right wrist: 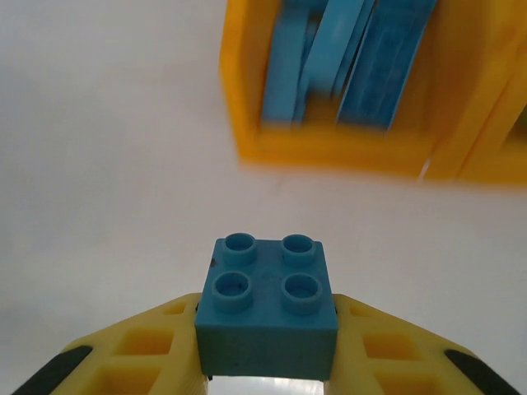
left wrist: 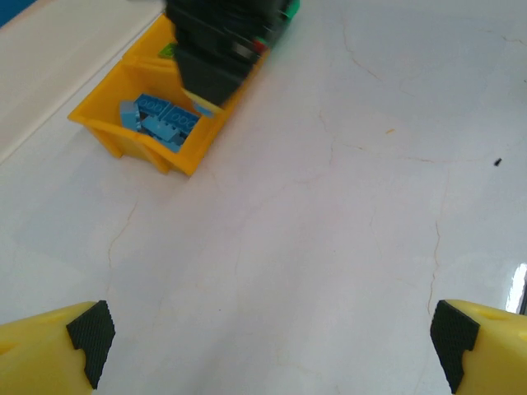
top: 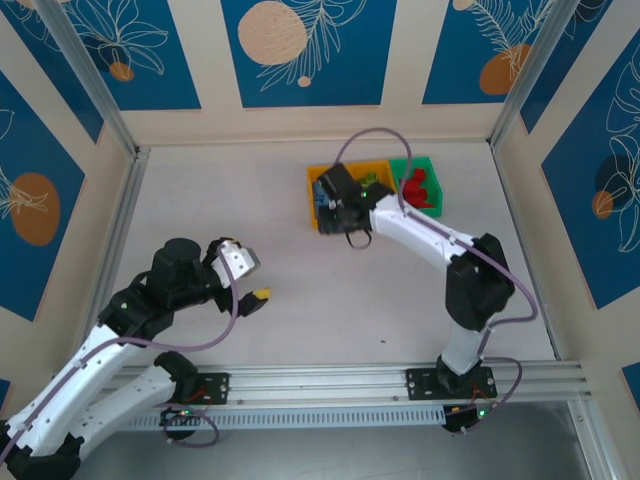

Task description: Sort the legos into containers by color

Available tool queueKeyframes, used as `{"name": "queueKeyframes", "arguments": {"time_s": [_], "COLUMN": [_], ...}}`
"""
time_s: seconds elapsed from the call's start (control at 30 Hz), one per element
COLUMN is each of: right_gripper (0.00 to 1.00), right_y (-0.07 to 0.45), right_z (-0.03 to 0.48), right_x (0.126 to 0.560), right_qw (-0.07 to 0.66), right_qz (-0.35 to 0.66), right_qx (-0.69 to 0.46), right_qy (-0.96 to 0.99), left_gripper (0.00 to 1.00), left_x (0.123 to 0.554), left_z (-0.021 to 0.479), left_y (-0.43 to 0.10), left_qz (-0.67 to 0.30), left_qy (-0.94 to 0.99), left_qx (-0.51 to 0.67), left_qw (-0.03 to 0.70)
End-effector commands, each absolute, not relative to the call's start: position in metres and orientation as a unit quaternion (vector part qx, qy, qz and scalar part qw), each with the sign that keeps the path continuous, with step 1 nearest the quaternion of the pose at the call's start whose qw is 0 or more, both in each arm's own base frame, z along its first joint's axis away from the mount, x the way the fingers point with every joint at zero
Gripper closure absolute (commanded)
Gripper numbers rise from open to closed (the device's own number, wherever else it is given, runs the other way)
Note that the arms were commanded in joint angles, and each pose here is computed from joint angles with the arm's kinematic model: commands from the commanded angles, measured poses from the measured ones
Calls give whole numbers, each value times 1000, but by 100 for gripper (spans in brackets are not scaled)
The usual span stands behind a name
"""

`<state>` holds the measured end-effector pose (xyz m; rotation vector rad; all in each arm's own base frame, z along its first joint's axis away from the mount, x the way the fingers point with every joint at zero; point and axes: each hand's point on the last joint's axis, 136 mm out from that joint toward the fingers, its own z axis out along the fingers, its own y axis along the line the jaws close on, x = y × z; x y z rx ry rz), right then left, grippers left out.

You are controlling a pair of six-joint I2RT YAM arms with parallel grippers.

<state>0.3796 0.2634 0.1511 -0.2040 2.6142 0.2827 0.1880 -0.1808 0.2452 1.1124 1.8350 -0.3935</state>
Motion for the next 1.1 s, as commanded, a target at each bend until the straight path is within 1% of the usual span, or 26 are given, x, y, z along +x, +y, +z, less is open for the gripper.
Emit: {"name": "queueKeyframes", "arguments": {"time_s": [0.0, 0.07, 0.1, 0.17, 0.2, 0.23, 0.3, 0.4, 0.53, 0.57, 0.7, 0.8, 0.87, 0.97, 1.07], "right_gripper": [66, 61, 55, 38, 32, 28, 27, 25, 25, 24, 22, 19, 17, 15, 13], "right_y": [252, 253, 253, 255, 257, 257, 252, 241, 212, 200, 145, 104, 82, 46, 23], "right_z": [148, 146, 146, 141, 146, 149, 159, 185, 218, 220, 223, 203, 188, 155, 124], "right_x": [435, 460, 472, 487, 495, 497, 495, 479, 441, 430, 389, 367, 361, 358, 366], "right_qw": [284, 289, 288, 275, 275, 267, 258, 274, 324, 335, 418, 470, 495, 510, 497], "right_qz": [64, 66, 67, 67, 68, 69, 71, 85, 85, 75, 29, -3, -16, -42, -56], "right_qx": [-84, -82, -84, -92, -95, -97, -91, -82, -69, -65, -31, -15, -6, 25, 49], "right_qy": [953, 952, 952, 955, 954, 956, 959, 955, 940, 937, 907, 883, 869, 859, 864], "left_gripper": [0, 0, 0, 0, 0, 0, 0, 0, 0, 0, 0, 0, 0, 0, 0], "left_x": [206, 215, 220, 229, 236, 242, 253, 267, 287, 290, 306, 316, 323, 339, 357], "left_z": [247, 239, 235, 225, 219, 213, 198, 179, 157, 153, 136, 124, 118, 112, 108], "left_y": [-175, -167, -163, -152, -142, -131, -111, -96, -73, -68, -47, -32, -27, -27, -28], "left_qz": [-152, -132, -122, -94, -70, -42, 13, 63, 106, 113, 126, 120, 103, 76, 66], "left_qy": [783, 806, 817, 836, 849, 860, 875, 880, 879, 878, 866, 860, 857, 846, 842], "left_qx": [382, 349, 332, 297, 269, 241, 197, 163, 112, 105, 75, 57, 50, 57, 62], "left_qw": [466, 459, 456, 451, 450, 447, 442, 441, 450, 453, 478, 493, 503, 524, 532]}}
